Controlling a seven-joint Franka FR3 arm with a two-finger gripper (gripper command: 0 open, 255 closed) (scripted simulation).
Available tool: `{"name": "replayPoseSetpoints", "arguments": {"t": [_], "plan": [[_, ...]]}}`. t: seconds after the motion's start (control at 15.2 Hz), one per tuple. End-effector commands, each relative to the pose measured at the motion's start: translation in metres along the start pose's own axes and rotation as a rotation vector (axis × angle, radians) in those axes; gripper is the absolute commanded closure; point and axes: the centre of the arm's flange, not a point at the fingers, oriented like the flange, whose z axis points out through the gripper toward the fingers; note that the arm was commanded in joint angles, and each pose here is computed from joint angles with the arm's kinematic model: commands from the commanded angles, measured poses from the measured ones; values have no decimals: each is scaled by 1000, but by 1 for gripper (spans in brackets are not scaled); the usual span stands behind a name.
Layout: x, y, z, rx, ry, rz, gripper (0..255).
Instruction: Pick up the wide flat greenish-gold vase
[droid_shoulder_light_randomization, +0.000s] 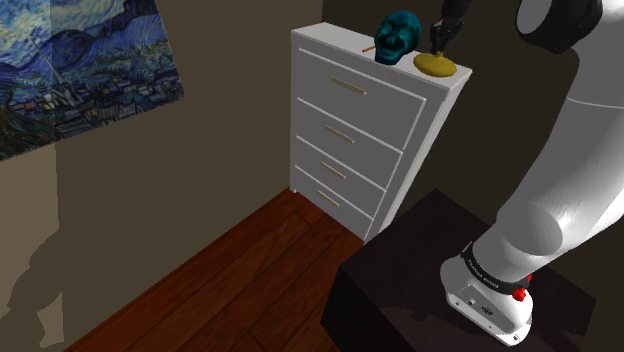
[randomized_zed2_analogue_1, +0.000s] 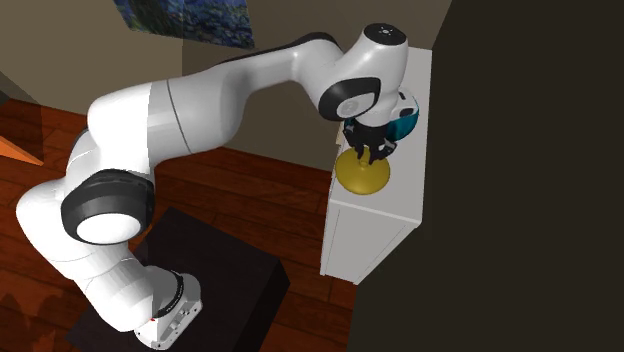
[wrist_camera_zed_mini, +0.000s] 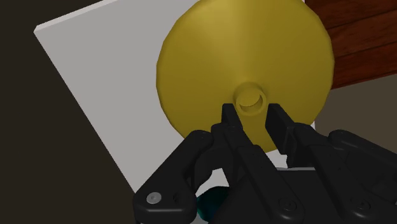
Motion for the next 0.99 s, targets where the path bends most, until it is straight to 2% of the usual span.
{"name": "replayPoseSetpoints", "arguments": {"t": [0.0, 0.79, 0.92], "plan": [[0, 1, -10, 0, 0, 0, 255], [3, 6, -73, 0, 0, 0, 255], [3, 6, -74, 0, 0, 0, 255]]}}
